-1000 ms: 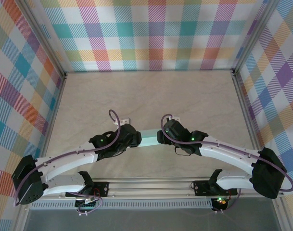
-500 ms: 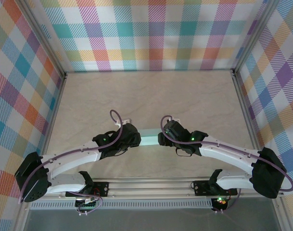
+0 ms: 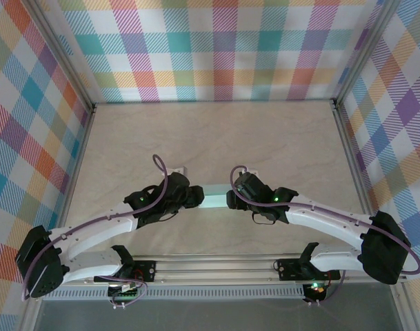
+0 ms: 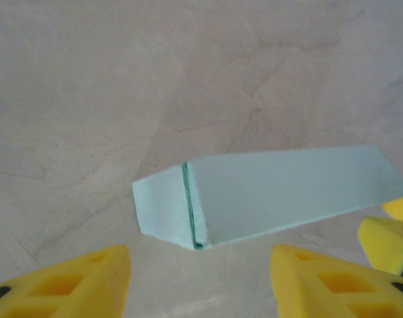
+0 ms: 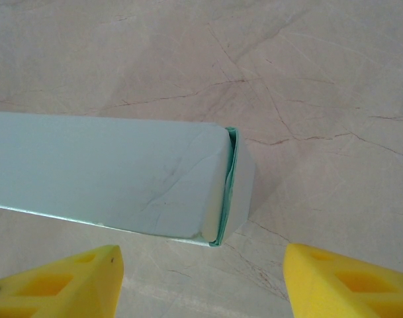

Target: Fold the paper box

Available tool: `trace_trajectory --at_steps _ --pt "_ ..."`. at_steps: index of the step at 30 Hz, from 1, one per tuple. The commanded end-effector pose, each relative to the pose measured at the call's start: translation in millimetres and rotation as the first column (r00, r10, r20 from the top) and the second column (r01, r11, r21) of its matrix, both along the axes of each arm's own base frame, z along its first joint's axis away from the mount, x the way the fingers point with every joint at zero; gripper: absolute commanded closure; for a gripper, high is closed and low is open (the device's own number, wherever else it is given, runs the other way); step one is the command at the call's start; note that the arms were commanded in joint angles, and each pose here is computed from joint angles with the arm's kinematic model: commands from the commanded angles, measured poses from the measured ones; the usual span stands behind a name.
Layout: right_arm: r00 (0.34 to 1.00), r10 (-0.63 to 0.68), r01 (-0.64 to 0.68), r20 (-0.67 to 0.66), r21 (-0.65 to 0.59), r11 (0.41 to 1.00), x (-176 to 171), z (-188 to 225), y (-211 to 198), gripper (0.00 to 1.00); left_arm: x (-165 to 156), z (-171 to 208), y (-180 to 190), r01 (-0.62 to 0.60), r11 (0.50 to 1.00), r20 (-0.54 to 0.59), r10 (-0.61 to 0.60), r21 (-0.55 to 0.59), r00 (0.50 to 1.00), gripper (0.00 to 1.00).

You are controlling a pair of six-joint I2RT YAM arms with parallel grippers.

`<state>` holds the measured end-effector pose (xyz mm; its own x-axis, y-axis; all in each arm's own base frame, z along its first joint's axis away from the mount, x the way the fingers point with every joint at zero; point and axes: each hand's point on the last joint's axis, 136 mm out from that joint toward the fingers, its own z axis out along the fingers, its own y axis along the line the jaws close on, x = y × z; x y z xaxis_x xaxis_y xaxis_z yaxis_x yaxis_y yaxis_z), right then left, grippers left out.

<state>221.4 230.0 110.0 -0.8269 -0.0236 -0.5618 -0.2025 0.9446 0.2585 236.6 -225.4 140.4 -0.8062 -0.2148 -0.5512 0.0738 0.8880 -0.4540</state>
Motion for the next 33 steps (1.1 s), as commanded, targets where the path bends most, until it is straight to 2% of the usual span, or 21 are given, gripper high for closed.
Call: trace_trajectory --at_steps 1,7,12,17,19,25,33 --pt "1.000 0.022 -0.022 0.009 0.008 1.000 -0.2 8.6 2.3 0.35 9.5 -4.0 6.1 -0.039 0.999 -0.037 0.040 0.028 0.999 0.41" --pt "0.999 0.031 -0.032 0.023 0.036 0.999 -0.5 18.2 4.9 0.35 11.7 -30.8 4.6 -0.032 0.995 -0.112 0.043 0.098 0.993 0.52" --pt "0.997 0.041 -0.048 0.068 0.096 0.994 3.2 40.9 10.6 0.33 6.6 -47.4 7.4 -0.032 0.993 -0.145 0.048 0.113 0.988 0.61" --pt "0.999 -0.052 0.050 0.006 0.229 0.972 25.3 41.0 1.4 0.31 2.0 -61.5 14.4 -0.044 0.990 -0.164 0.066 0.138 0.984 0.66" --pt "0.998 -0.061 0.066 -0.025 0.279 0.958 31.1 38.5 2.6 0.32 0.5 -65.4 14.8 -0.040 0.989 -0.176 0.065 0.144 0.982 0.66" --pt "0.995 -0.024 0.053 -0.095 0.321 0.945 31.2 26.3 10.2 0.36 -2.6 -72.2 16.3 -0.034 0.987 -0.192 0.064 0.155 0.979 0.67" --pt "0.983 -0.047 0.095 -0.175 0.281 0.955 20.3 -13.4 -4.9 0.46 -9.3 -85.9 16.5 -0.014 0.987 -0.226 0.050 0.159 0.973 0.66"
